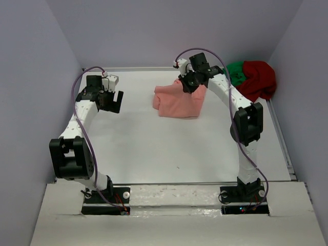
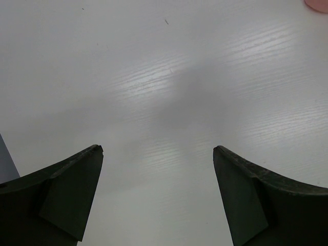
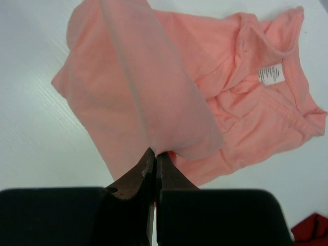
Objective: Fold and stack the t-shirts
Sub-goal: Smooth out wrinkles on the folded tshirt
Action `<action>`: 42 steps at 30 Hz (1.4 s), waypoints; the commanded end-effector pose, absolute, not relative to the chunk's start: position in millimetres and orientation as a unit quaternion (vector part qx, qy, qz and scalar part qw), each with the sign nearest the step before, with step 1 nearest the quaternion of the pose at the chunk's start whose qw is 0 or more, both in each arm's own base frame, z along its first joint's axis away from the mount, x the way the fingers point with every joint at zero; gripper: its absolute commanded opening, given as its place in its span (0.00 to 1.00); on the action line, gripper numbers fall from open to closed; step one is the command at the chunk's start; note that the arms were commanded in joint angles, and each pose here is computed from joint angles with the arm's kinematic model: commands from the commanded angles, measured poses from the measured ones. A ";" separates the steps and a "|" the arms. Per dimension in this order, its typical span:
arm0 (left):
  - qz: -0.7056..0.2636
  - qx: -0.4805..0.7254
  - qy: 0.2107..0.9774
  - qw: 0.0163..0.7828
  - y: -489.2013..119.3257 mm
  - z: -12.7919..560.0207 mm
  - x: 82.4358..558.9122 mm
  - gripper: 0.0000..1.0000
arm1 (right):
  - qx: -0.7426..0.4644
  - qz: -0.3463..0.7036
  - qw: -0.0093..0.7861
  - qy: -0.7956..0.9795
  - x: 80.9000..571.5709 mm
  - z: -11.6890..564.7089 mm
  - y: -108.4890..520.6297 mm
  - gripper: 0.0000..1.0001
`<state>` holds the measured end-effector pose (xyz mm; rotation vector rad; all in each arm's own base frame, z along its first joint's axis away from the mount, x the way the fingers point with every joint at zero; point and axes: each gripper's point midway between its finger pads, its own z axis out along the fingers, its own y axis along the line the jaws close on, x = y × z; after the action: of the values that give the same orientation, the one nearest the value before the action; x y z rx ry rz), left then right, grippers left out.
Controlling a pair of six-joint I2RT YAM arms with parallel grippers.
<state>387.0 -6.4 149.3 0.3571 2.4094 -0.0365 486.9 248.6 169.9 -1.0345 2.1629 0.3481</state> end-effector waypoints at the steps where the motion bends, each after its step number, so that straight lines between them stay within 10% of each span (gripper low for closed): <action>1: -0.017 0.145 0.918 0.369 -8.1 166.3 384.5 0.99 | -0.362 0.081 0.389 0.843 498.0 188.5 231.4 0.00; 25: -0.035 0.154 0.917 0.367 -15.6 157.3 379.0 0.99 | -0.273 -0.092 0.405 0.868 565.3 147.8 183.0 0.00; 27: -0.036 0.153 0.917 0.366 -15.4 156.6 377.4 0.99 | -0.268 -0.103 0.417 0.862 581.4 154.1 180.2 0.47; 28: -0.038 0.154 0.917 0.367 -16.2 157.2 376.9 0.99 | -0.271 -0.110 0.402 0.868 583.8 138.6 179.2 0.87; 29: -0.040 0.154 0.917 0.366 -16.7 156.2 375.7 0.99 | -0.268 -0.109 0.404 0.868 585.6 140.0 179.8 0.99; 42: -0.105 0.173 0.907 0.369 -42.9 151.9 369.6 0.99 | -0.304 -0.113 0.402 0.856 519.7 188.6 153.5 1.00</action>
<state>370.1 -25.0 143.9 0.4069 2.3790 -0.1605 528.8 169.0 131.1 -0.8095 2.2753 -0.2260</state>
